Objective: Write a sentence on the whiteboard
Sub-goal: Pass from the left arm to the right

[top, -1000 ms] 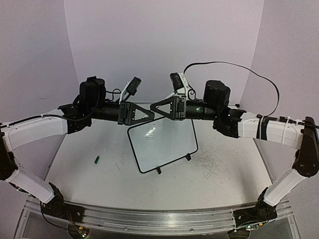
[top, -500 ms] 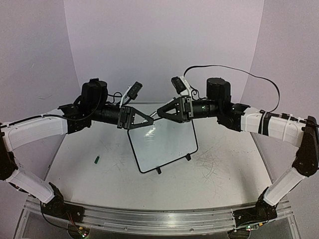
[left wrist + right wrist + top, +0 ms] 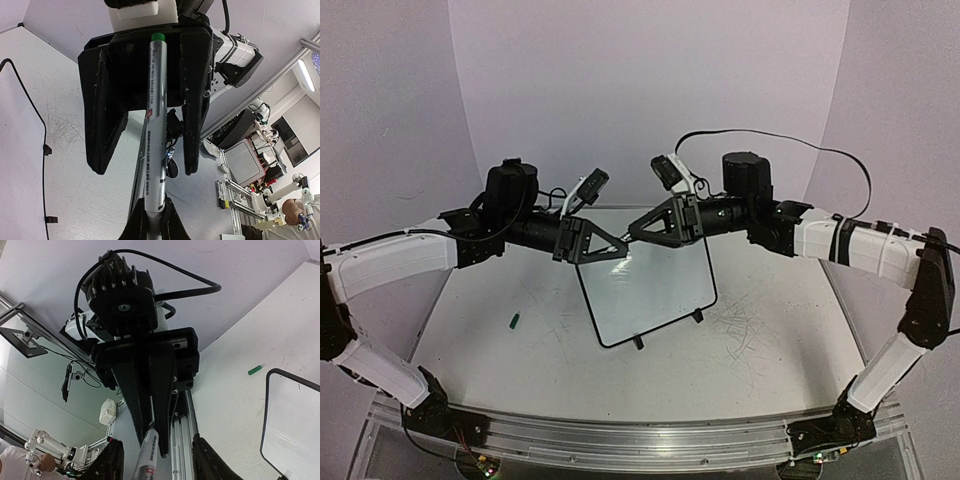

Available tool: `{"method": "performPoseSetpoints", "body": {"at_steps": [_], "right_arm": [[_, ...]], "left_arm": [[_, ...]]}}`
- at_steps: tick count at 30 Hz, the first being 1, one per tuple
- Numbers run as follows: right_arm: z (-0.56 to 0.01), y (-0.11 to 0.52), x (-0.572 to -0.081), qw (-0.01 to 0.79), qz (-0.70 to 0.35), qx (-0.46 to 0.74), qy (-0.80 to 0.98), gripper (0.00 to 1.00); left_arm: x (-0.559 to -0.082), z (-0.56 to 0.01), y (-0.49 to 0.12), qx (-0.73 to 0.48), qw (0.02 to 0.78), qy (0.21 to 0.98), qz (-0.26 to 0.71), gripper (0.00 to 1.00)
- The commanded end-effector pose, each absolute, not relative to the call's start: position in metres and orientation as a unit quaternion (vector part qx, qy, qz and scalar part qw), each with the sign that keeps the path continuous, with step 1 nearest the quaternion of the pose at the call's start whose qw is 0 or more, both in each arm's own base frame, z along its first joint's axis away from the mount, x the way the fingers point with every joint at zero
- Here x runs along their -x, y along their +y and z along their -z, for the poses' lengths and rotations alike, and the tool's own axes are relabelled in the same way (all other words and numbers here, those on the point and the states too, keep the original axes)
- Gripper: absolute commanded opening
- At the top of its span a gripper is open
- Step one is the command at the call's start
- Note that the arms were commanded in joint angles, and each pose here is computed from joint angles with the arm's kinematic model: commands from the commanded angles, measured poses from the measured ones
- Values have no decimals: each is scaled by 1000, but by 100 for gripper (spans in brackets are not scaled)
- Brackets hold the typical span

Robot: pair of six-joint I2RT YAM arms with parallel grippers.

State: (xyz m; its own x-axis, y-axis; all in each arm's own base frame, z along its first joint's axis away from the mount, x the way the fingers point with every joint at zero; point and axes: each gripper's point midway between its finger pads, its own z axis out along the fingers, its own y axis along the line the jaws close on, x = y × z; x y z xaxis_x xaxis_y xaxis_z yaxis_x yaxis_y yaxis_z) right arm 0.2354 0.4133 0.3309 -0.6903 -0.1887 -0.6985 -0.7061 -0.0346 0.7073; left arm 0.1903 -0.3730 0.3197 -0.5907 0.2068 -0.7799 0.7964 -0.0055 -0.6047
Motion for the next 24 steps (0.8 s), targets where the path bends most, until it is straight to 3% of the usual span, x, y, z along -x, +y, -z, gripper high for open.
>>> {"method": "performPoseSetpoints", "body": {"at_steps": [1, 7, 15, 24], "right_arm": [[-346, 418, -231, 211, -644, 360, 641, 46], [-345, 420, -232, 208, -644, 359, 643, 42], [-343, 422, -227, 213, -641, 363, 642, 25], [-341, 425, -224, 212, -640, 367, 641, 29]], "left_arm": [[-185, -332, -374, -397, 242, 644, 608, 0], [-185, -328, -374, -396, 240, 648, 605, 0], [-187, -332, -373, -397, 252, 648, 599, 0], [-191, -330, -374, -392, 255, 655, 594, 0]]}}
